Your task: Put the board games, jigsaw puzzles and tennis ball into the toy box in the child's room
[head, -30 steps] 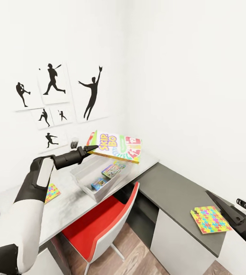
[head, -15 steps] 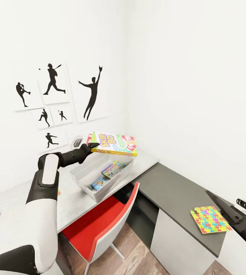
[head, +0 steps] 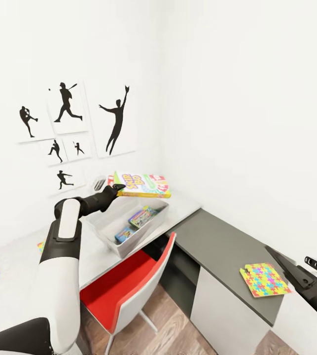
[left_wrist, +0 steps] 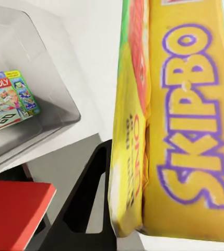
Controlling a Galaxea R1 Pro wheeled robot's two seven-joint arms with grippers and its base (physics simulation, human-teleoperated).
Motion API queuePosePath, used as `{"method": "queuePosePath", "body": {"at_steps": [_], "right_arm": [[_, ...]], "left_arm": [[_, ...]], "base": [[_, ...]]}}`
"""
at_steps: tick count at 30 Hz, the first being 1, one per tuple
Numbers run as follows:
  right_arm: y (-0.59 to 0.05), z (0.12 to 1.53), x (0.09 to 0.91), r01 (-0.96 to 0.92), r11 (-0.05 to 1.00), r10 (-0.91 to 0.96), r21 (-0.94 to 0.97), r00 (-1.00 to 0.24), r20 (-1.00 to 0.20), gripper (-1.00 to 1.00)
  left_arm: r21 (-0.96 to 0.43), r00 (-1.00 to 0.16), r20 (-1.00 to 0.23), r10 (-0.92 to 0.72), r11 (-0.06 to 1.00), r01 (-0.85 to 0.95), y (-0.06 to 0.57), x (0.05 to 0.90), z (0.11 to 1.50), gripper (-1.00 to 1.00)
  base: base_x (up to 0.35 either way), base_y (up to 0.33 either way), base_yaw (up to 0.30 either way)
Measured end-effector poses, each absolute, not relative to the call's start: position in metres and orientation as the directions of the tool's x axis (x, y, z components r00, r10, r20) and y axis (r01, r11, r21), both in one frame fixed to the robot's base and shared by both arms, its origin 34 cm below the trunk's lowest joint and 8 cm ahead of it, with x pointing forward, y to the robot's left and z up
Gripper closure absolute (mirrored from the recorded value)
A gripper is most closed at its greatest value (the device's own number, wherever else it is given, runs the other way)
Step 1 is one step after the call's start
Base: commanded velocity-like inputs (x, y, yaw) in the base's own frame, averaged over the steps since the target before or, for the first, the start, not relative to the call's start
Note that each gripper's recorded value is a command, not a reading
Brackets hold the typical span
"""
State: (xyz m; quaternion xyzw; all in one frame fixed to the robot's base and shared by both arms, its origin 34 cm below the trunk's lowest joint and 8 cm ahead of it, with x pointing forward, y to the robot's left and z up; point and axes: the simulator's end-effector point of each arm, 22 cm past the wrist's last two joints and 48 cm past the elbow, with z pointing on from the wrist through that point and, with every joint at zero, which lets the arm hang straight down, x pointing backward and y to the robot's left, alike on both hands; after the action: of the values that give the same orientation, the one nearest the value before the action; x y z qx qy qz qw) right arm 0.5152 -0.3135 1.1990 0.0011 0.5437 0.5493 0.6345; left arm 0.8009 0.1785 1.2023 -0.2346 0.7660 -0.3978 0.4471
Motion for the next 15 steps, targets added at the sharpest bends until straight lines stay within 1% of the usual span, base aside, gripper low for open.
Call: {"method": "queuePosePath", "body": {"at_steps": [4,9,12,13,15], "right_arm": [[-0.313,1.199,0.515,-0.696,0.397,0.698,0.598,-0.195,-0.689,-1.0],[-0.313,1.199,0.515,-0.696,0.397,0.698,0.598,-0.195,-0.689,-1.0],[-0.313,1.199,0.515,-0.695,0.397,0.698,0.599,-0.195,-0.689,-1.0],[-0.313,1.199,0.515,-0.695,0.397,0.698,0.599,-0.195,-0.689,-1.0],[-0.313,1.199,0.515,-0.696,0.398,0.698,0.598,-0.194,-0.69,-1.0]], "left_arm": [[-0.822,-0.457,-0.494,-0.739,0.568,-0.03,0.181,0.805,1.201,1.0],[-0.822,-0.452,-0.49,-0.745,0.568,-0.047,0.181,0.807,1.196,1.0],[-0.818,-0.428,-0.505,-0.75,0.574,-0.041,0.184,0.808,1.201,1.0],[-0.817,-0.417,-0.508,-0.754,0.574,-0.042,0.186,0.809,1.203,1.0],[-0.825,-0.324,-0.521,-0.79,0.563,-0.047,0.203,0.814,1.214,1.0]], "base": [[-0.048,-0.056,0.0],[-0.01,-0.012,0.0],[-0.002,-0.002,0.0],[-0.001,-0.001,0.0],[0.0,0.0,0.0]]}}
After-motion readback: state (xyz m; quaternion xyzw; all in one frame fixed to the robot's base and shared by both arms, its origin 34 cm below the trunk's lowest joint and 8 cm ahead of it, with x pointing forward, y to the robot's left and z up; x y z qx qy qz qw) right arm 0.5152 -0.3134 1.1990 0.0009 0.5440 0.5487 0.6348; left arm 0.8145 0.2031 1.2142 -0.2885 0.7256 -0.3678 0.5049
